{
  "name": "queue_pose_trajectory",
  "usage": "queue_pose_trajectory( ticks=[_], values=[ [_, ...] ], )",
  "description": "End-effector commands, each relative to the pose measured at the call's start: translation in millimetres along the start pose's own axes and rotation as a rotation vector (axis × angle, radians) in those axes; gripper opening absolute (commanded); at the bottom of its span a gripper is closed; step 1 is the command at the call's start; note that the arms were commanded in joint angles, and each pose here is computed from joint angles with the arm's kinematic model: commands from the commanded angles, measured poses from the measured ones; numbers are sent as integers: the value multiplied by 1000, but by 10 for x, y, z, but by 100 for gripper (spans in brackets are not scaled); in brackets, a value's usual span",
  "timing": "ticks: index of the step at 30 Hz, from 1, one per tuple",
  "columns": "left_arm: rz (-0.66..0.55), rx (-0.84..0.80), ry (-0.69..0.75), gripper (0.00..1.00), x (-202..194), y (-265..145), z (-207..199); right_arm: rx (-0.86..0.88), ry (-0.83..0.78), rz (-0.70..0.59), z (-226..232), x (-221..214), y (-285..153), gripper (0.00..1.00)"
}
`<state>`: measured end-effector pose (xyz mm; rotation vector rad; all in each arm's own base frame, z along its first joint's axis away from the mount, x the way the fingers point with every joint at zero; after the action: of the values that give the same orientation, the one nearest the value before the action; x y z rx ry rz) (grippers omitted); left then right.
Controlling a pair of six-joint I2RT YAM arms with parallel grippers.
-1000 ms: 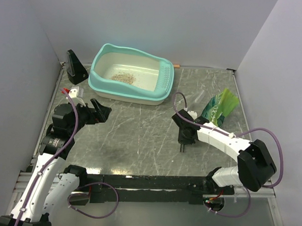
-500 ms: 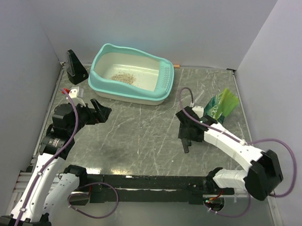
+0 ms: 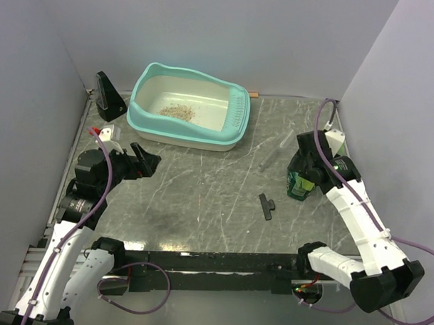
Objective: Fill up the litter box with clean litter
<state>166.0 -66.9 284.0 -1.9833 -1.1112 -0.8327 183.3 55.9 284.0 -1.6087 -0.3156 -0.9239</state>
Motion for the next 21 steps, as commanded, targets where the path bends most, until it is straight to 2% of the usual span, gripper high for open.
queue_pose_trajectory(
  ticks=[1, 14, 16, 17, 18, 19, 21],
  values=[
    [-26, -35, 19, 97, 31, -20, -36, -57, 0, -16, -98, 182, 82, 69],
    [-25, -35, 19, 97, 33, -19, -36, -140, 9, 53, -18, 332, 663, 65],
    [-26, -39, 22, 97, 34, -21, -41, -143, -4, 55, -6, 321, 725, 52],
    [-24, -39, 21, 97, 29, -20, -39, -147, -3, 51, -20, 332, 742, 24],
    [-25, -40, 20, 97, 34, -22, -41, -147, -7, 49, -19, 334, 760, 7],
    [-25, -40, 20, 97, 34, -22, -41, -148, -8, 44, -25, 342, 768, 0],
    [-22, -38, 21, 97, 31, -19, -38, -136, -9, 32, -21, 354, 759, 0]
  ],
)
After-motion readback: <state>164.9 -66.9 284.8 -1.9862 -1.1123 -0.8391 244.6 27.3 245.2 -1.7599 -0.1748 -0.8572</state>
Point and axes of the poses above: each gripper's point midway between its finger pads, its own y axis out along the fingers, its own z axis along the line the jaws close on, x = y × z, the point moved 10 cm from there along -y, back along the fingers, and after that the axes turned 5 degrees about -y, right-handed, at the moved point
